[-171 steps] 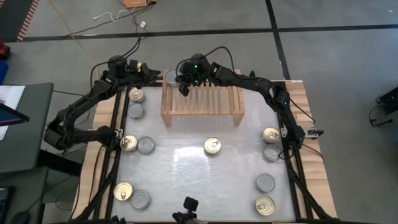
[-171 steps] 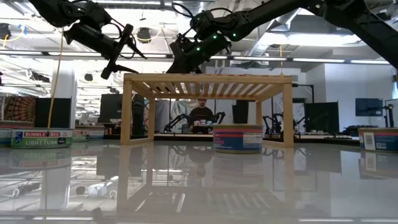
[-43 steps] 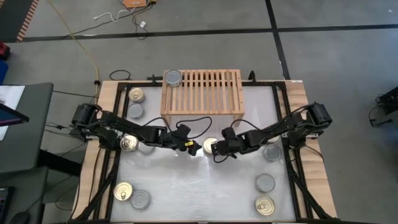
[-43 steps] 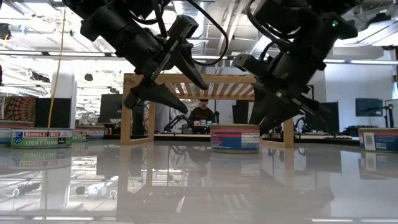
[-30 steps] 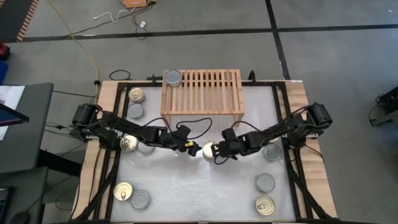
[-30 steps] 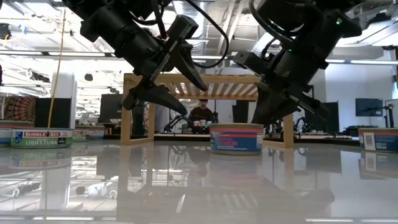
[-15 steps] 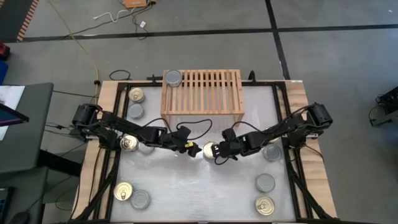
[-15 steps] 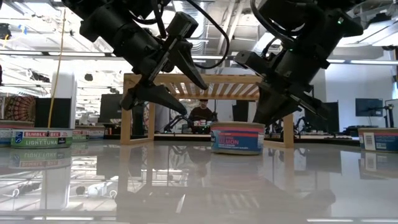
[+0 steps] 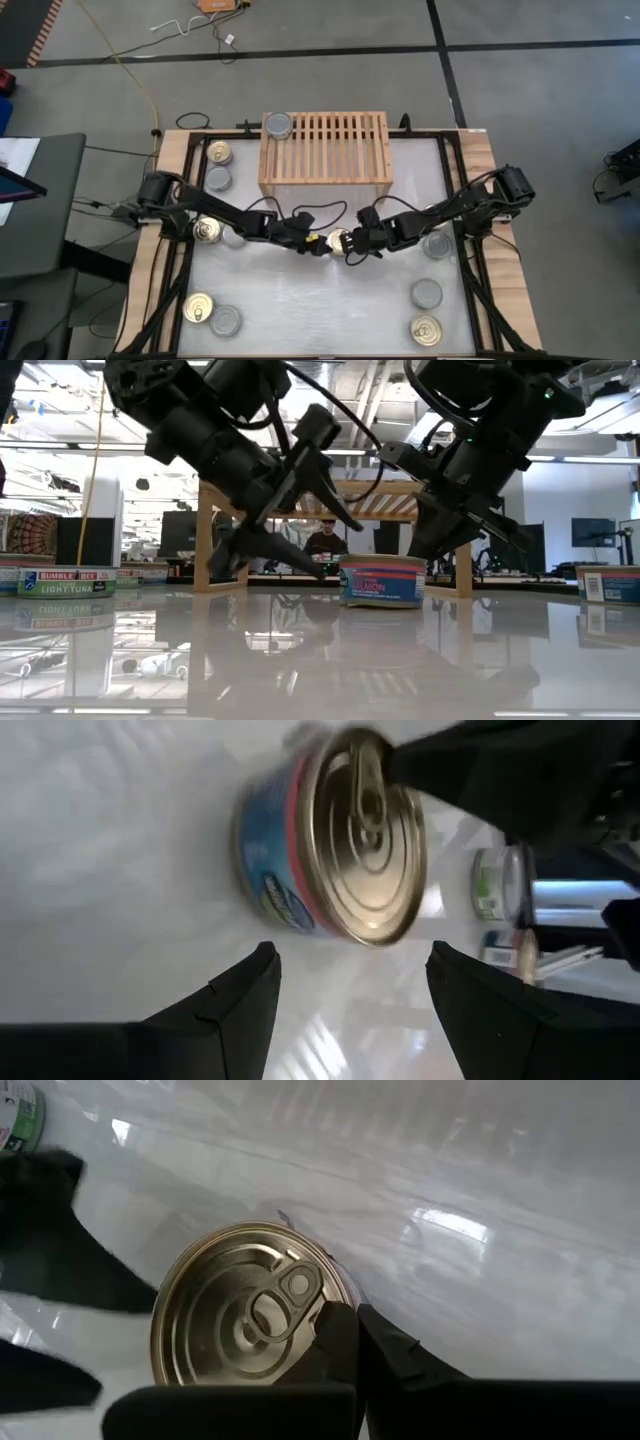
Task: Stack canned seafood by type on shelf
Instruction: Put the blue tuna can on the shelf
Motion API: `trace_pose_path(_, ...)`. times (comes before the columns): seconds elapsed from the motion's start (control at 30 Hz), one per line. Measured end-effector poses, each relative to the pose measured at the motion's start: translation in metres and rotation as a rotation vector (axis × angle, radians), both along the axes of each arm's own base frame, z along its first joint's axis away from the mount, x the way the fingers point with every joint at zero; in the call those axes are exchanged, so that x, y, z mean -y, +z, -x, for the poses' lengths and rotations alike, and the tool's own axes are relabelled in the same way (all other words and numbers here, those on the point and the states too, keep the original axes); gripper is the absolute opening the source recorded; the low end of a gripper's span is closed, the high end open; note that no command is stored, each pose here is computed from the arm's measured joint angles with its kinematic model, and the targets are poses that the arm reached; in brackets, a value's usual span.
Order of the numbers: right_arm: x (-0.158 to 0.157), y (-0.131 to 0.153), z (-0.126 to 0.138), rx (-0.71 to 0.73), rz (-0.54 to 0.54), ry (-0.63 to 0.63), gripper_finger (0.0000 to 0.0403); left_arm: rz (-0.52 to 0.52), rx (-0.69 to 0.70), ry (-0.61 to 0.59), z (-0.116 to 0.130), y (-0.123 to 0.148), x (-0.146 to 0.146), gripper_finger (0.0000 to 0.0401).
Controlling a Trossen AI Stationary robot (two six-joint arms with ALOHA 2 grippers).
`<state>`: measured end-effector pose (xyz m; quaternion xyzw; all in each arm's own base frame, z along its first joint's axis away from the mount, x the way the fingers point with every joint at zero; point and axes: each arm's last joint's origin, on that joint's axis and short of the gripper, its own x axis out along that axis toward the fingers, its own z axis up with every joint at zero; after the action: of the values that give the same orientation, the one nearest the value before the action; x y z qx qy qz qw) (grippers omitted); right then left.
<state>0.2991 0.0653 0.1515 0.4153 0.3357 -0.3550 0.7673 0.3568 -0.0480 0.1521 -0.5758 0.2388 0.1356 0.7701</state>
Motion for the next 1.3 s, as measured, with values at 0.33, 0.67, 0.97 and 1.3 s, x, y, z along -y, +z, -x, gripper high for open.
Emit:
trace_pose_path(0.33, -0.006, 0.0, 0.001, 0.0, 0.012, 0.021, 0.0021, 0.057, -0.024, 0.025, -0.002, -0.009, 0.001, 0.024)
trace_pose_path(0.67, -0.006, -0.001, 0.003, -0.02, 0.028, 0.027, 0.0019, 0.058, -0.049, 0.074, 0.0, -0.011, 0.0, 0.024)
trace_pose_path(0.97, -0.006, -0.001, 0.003, -0.016, 0.028, 0.028, 0.0019, 0.067, -0.043, 0.1, -0.005, -0.017, -0.001, 0.024)
trace_pose_path(1.3, -0.007, -0.001, 0.004, -0.021, 0.031, 0.031, 0.0019, 0.077, -0.023, 0.068, -0.018, -0.017, -0.001, 0.024)
